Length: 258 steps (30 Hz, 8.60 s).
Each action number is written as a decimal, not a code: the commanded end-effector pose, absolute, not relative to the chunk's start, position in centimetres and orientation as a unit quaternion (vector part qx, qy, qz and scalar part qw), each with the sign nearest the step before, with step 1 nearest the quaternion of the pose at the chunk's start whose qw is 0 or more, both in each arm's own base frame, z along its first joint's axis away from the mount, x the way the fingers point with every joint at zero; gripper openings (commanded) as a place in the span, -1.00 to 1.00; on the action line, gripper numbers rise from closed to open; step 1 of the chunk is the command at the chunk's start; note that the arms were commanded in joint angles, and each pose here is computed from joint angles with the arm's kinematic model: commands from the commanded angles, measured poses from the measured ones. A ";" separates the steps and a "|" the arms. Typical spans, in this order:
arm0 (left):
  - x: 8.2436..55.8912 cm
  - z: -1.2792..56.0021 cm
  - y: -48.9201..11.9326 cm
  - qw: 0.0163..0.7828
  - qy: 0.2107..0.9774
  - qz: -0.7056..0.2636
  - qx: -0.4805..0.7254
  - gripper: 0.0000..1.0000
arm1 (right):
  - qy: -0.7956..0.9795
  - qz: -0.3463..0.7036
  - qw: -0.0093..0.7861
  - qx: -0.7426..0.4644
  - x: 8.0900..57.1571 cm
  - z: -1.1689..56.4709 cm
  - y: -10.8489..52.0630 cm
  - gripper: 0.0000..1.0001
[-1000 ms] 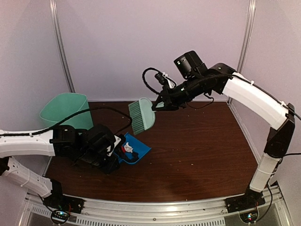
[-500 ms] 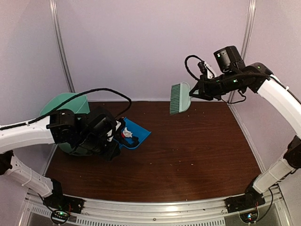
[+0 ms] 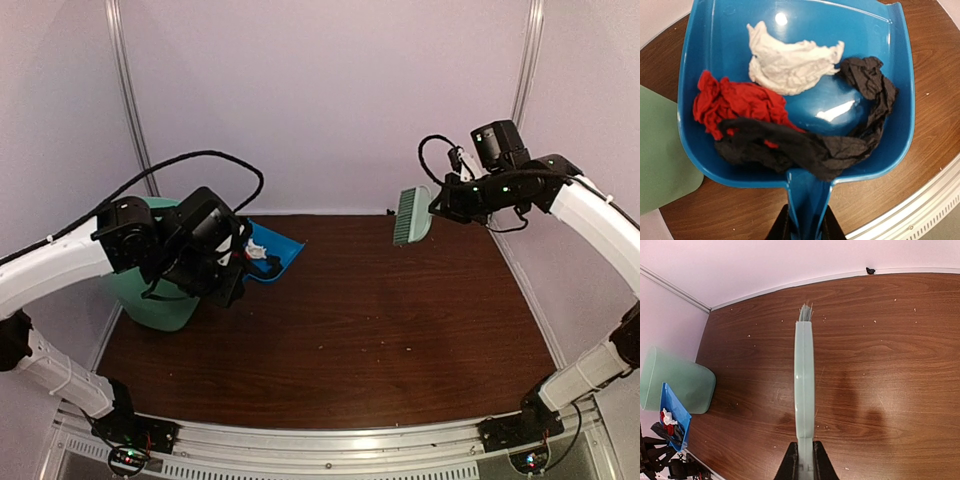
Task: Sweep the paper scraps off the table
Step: Dump the broom and dustpan into the trash bin, then place the dustpan at the center of the board, then put down the broom at the center of the board.
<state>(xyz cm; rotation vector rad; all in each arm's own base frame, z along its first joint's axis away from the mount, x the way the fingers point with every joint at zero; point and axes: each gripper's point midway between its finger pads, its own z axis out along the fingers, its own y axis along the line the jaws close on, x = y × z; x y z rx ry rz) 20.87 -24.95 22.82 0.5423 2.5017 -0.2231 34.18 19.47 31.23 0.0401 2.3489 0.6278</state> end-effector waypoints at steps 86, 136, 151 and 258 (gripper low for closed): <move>28.5 41.9 -9.8 0.304 0.697 -0.579 -0.295 -1.00 | 0.908 0.239 0.334 0.080 29.2 27.5 14.8 -1.00; 29.9 46.4 -9.4 0.287 0.676 -0.596 -0.325 -1.00 | 0.901 0.246 0.342 0.101 27.9 27.8 13.9 -1.00; 31.9 46.9 -18.4 0.298 0.773 -0.529 -0.183 -1.00 | 0.893 0.253 0.357 0.105 28.4 28.3 14.0 -1.00; 26.1 33.9 -17.7 0.474 0.846 -0.243 -0.032 0.95 | 0.868 0.331 0.283 0.237 30.9 9.4 16.1 -0.83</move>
